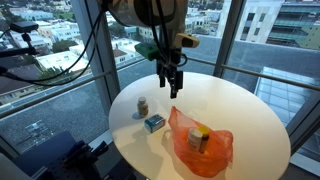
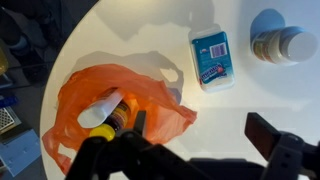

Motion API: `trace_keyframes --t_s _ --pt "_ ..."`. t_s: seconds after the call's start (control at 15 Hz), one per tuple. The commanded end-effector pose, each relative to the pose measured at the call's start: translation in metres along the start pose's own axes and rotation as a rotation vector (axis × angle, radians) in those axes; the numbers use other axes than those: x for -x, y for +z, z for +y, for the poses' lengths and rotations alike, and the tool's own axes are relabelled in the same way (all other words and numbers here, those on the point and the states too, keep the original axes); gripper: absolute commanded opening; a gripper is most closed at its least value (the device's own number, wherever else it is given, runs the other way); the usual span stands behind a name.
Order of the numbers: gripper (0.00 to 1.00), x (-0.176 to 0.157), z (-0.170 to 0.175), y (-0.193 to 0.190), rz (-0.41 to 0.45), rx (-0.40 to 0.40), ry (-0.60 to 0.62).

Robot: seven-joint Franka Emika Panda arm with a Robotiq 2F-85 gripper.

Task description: Move the lotion bottle from the plastic to the table

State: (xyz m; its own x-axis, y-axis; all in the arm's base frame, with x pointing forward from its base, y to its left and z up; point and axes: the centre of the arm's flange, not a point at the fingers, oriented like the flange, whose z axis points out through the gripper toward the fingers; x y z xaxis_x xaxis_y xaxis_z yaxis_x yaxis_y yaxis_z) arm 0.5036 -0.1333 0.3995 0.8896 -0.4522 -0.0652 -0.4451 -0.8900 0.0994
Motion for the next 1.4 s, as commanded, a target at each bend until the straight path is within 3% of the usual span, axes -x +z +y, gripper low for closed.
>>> trace_keyframes --t_s 0.0,0.87,1.33 --pt "1.0 -0.01 0.013 0.001 0.009 -0.007 0.003" --pt "1.0 -0.067 0.067 0.061 -0.044 0.022 0.089" --pt "1.0 -0.072 0.083 0.081 -0.062 0.052 0.136"
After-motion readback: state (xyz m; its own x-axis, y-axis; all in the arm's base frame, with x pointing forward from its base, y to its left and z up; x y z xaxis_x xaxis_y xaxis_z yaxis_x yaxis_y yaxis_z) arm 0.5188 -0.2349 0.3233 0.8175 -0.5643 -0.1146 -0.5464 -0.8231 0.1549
